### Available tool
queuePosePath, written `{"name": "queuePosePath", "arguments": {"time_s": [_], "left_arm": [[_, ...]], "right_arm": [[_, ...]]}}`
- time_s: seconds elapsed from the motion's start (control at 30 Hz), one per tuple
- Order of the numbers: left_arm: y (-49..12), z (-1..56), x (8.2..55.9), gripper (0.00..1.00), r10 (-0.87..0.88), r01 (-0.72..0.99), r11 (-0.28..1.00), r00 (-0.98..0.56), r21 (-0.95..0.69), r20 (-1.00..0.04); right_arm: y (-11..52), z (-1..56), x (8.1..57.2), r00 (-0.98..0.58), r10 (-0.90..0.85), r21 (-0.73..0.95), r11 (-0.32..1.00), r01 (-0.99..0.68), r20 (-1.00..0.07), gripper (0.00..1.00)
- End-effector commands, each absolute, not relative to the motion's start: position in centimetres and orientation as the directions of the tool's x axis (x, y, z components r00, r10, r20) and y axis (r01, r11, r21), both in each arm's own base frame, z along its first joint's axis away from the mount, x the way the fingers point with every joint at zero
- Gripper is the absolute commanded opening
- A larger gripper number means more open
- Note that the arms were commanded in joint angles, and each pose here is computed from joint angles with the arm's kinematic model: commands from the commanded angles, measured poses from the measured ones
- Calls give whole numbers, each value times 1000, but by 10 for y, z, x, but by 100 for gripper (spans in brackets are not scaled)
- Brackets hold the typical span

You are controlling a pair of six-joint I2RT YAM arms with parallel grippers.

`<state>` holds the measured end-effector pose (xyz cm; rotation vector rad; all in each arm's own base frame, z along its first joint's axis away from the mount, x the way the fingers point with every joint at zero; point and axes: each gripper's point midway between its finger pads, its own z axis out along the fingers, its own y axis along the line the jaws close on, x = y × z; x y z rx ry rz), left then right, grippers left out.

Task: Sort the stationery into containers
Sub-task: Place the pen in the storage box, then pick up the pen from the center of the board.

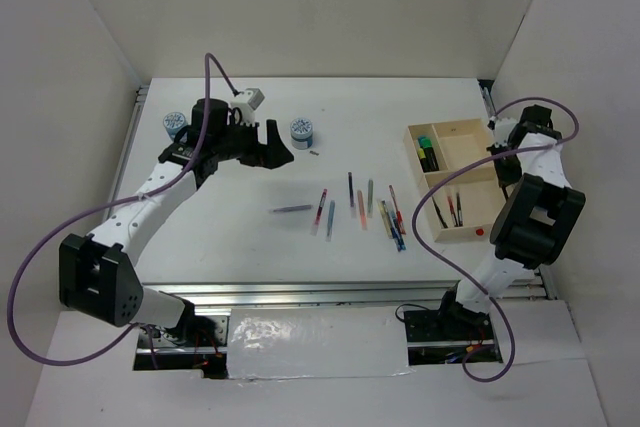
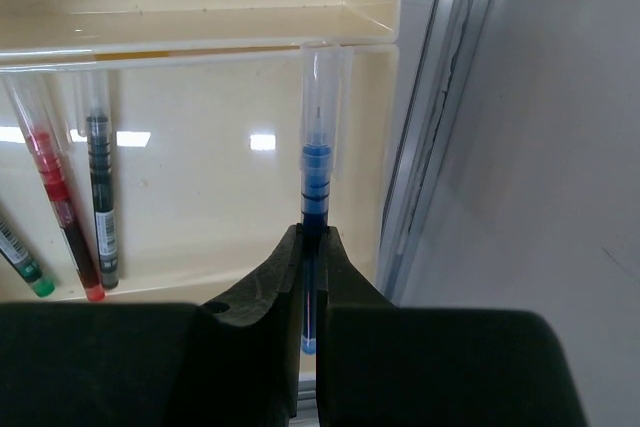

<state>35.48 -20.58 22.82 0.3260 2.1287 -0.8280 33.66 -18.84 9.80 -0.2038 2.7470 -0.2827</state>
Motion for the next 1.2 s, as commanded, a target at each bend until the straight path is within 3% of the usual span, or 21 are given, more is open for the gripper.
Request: {"name": "queuePosePath", "arguments": {"time_s": [0.0, 0.33, 0.4, 0.5, 0.73, 0.83, 1.07, 1.17], "left_arm": [[-207, 233, 359, 99, -54, 499, 743, -620, -446, -783], [-209, 225, 360, 99, -48, 486, 754, -629, -441, -776], [-207, 220, 361, 99, -34, 473, 777, -628, -416, -777], [-202, 214, 365, 99, -6, 464, 805, -616, -370, -787], [-203, 189, 362, 99, 227, 628, 752, -534, -202, -815], [-206, 175, 359, 96, 340, 713, 686, -490, -145, -803], [-206, 111, 343, 74, 599, 855, 517, -396, -42, -696], [-203, 85, 339, 70, 707, 898, 439, -334, 15, -623]], "right_arm": [[-190, 98, 343, -914, -193, -243, 964, -109, -357, 0], [-188, 77, 322, -935, -186, -253, 961, -109, -302, 1], [-190, 73, 321, -939, -180, -255, 961, -104, -294, 17], [-190, 75, 323, -935, -178, -261, 960, -98, -305, 28], [-184, 96, 330, -919, -173, -248, 965, -86, -353, 40], [-179, 110, 331, -912, -176, -244, 966, -88, -370, 40], [-131, 200, 345, -803, -206, -191, 975, -116, -560, 39], [-93, 236, 346, -738, -205, -123, 979, -165, -643, 39]]}}
